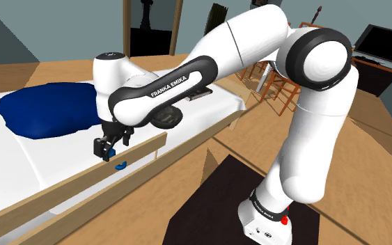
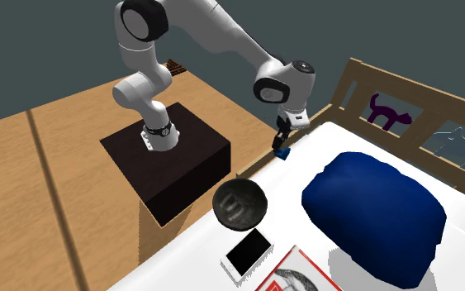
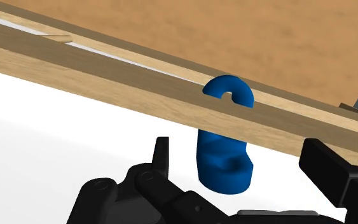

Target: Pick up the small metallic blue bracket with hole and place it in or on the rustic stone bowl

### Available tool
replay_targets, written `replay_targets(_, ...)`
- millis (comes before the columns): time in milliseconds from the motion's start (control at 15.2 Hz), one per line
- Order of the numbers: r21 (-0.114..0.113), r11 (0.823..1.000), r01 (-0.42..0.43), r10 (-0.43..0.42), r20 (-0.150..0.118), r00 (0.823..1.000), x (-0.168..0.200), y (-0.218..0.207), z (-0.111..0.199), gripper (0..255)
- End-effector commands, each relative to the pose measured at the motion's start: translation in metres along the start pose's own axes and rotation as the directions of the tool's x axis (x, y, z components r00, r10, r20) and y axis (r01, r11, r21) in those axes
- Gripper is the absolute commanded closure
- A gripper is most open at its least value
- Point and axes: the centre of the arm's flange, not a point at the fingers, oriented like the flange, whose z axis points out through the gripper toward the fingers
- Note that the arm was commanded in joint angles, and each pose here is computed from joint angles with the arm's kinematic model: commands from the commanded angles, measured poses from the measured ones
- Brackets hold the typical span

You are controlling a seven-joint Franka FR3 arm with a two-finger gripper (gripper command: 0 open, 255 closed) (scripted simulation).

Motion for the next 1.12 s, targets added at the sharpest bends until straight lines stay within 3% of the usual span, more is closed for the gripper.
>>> replay_targets(0,0.0,1.0,0.003,-0.003,-0.002,1.0,0.004,-0.003,0.012,0)
replay_targets(396,0.0,1.0,0.003,-0.003,-0.002,1.0,0.004,-0.003,0.041,0)
replay_targets(924,0.0,1.0,0.003,-0.003,-0.002,1.0,0.004,-0.003,0.041,0)
replay_targets(990,0.0,1.0,0.003,-0.003,-0.002,1.0,0.004,-0.003,0.041,255)
replay_targets(1056,0.0,1.0,0.003,-0.003,-0.002,1.0,0.004,-0.003,0.041,255)
